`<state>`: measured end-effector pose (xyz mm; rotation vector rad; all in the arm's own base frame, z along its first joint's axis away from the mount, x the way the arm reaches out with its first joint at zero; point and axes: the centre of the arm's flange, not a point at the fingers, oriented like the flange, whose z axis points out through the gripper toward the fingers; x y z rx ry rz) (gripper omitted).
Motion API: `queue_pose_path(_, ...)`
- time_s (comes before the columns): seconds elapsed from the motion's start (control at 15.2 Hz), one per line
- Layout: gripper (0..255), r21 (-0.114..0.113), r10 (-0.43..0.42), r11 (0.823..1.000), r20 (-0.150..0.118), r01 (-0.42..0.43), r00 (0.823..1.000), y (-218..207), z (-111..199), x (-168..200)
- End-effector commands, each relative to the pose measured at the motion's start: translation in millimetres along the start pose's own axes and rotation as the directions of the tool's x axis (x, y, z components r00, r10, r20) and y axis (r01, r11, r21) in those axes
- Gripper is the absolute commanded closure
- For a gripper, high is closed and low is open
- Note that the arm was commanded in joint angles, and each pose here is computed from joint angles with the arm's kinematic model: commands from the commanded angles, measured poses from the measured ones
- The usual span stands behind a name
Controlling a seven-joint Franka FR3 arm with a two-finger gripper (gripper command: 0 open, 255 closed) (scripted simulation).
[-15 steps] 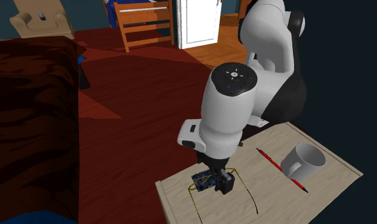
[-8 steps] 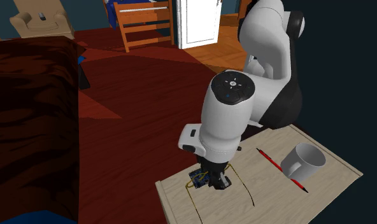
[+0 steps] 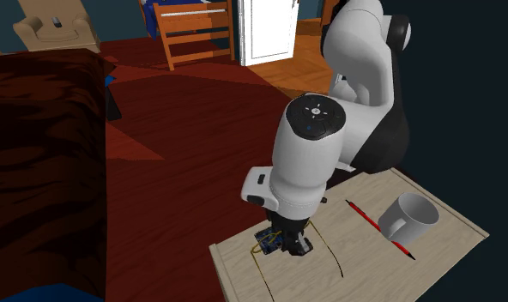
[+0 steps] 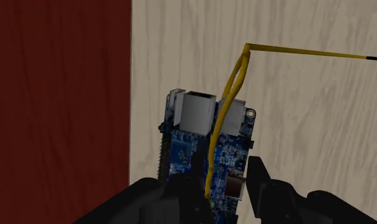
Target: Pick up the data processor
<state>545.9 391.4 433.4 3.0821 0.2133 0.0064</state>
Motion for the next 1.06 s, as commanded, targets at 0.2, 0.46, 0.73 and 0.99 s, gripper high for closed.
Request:
queue_pose_path(0.2, 255, -0.004, 0.003, 1.0, 0.006, -0.003, 1.0, 3, -20, 1)
queue_pose_path(0.46, 255, -0.004, 0.003, 1.0, 0.006, -0.003, 1.0, 4, -41, 1)
queue_pose_path(0.73, 255, -0.004, 0.003, 1.0, 0.006, -0.003, 1.0, 5, -63, 1)
queue_pose_path(0.99, 255, -0.004, 0.003, 1.0, 0.006, -0.003, 1.0, 6, -74, 1)
